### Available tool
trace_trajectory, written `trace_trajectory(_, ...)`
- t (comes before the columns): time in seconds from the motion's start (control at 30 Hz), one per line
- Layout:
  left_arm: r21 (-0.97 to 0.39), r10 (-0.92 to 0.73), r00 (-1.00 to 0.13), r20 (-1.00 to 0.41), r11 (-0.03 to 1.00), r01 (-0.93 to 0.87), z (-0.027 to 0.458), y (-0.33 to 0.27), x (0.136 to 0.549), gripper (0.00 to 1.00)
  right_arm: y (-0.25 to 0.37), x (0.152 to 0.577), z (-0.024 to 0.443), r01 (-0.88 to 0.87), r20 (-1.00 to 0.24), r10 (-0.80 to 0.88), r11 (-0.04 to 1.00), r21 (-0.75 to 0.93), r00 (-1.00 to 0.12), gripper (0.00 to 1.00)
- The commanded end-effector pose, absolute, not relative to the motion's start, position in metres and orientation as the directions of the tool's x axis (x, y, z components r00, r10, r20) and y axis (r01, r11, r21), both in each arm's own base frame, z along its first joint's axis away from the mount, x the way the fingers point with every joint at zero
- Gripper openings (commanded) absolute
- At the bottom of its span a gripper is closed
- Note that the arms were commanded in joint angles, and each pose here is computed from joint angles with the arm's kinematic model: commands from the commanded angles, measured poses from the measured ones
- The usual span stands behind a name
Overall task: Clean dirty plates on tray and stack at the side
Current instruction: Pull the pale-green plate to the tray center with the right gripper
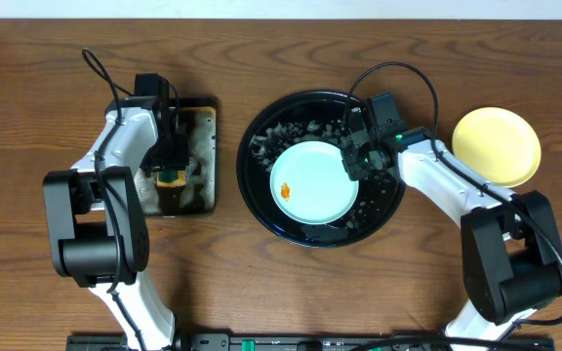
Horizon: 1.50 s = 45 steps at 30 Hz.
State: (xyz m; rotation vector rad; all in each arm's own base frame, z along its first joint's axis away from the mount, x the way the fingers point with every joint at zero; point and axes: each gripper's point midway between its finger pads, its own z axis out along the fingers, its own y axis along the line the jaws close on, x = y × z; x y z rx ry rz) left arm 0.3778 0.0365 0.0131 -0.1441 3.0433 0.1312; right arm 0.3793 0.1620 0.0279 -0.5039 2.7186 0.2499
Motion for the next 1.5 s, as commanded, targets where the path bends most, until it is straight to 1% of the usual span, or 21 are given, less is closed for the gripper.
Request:
trace_trajectory(0.0,0.087,-0.084,-0.993,-0.084,0.992,-0.091,0.009,0.037,0.376,0.38,0.159,0.378,0.014,-0.352,-0.347,-0.294,0.929,0.116,-0.890,0.22)
trace_trajectory(0.13,0.087,-0.084,-0.993,-0.084,0.992,-0.091,0.009,0.037,0.376,0.38,0.159,0.374,0.000,-0.328,-0.311,-0.275,0.936,0.132,-0.910,0.20)
trace_trajectory(0.17,0.087,-0.084,-0.993,-0.084,0.992,-0.091,0.009,0.037,0.376,0.38,0.159,0.374,-0.001,-0.326,-0.308,-0.274,0.936,0.135,-0.911,0.18)
trace_trajectory(0.3,0.087,-0.084,-0.993,-0.083,0.992,-0.091,0.009,0.037,0.376,0.38,0.159,0.375,0.000,-0.301,-0.309,-0.246,0.943,0.144,-0.919,0.01)
trace_trajectory(0.4,0.087,-0.084,-0.993,-0.083,0.992,-0.091,0.009,0.037,0.376,0.38,0.155,0.373,0.005,-0.217,-0.290,-0.163,0.962,0.166,-0.943,0.01)
trace_trajectory(0.53,0.087,-0.084,-0.993,-0.084,0.992,-0.091,0.009,0.037,0.376,0.38,0.147,0.372,0.010,-0.052,-0.255,0.002,0.977,0.205,-0.967,0.01)
trace_trajectory(0.63,0.087,-0.084,-0.993,-0.084,0.992,-0.091,0.009,0.037,0.376,0.38,0.145,0.372,0.012,0.006,-0.245,0.061,0.976,0.218,-0.968,0.01)
trace_trajectory(0.73,0.087,-0.084,-0.993,-0.084,0.992,-0.091,0.009,0.037,0.376,0.39,0.139,0.368,0.010,0.075,-0.223,0.119,0.978,0.196,-0.967,0.01)
trace_trajectory(0.87,0.087,-0.084,-0.993,-0.084,0.992,-0.091,0.009,0.037,0.376,0.39,0.135,0.368,0.009,0.058,-0.231,0.097,0.983,0.173,-0.968,0.01)
trace_trajectory(0.97,0.087,-0.084,-0.993,-0.084,0.992,-0.091,0.009,0.037,0.376,0.39,0.131,0.371,0.009,0.005,-0.253,0.039,0.991,0.133,-0.967,0.01)
trace_trajectory(1.07,0.086,-0.084,-0.993,-0.086,0.992,-0.091,0.009,0.037,0.377,0.39,0.131,0.376,0.010,-0.114,-0.289,-0.081,0.989,0.098,-0.954,0.01)
trace_trajectory(1.17,0.086,-0.084,-0.992,-0.090,0.992,-0.092,0.011,0.037,0.377,0.39,0.126,0.378,0.010,-0.137,-0.300,-0.113,0.989,0.060,-0.947,0.01)
trace_trajectory(1.2,0.086,-0.094,-0.992,-0.087,0.991,-0.101,0.014,0.037,0.376,0.44,0.125,0.378,0.010,-0.135,-0.301,-0.113,0.989,0.055,-0.947,0.01)
trace_trajectory(1.23,0.085,-0.104,-0.991,-0.087,0.990,-0.112,0.018,0.037,0.376,0.46,0.125,0.378,0.010,-0.135,-0.301,-0.112,0.989,0.056,-0.947,0.01)
trace_trajectory(1.33,0.083,-0.121,-0.988,-0.098,0.988,-0.130,0.040,0.037,0.379,0.49,0.126,0.379,0.011,-0.135,-0.302,-0.112,0.989,0.056,-0.947,0.01)
trace_trajectory(1.47,0.078,-0.121,-0.980,-0.157,0.988,-0.135,0.071,0.038,0.385,0.53,0.126,0.380,0.011,-0.136,-0.308,-0.112,0.989,0.057,-0.945,0.01)
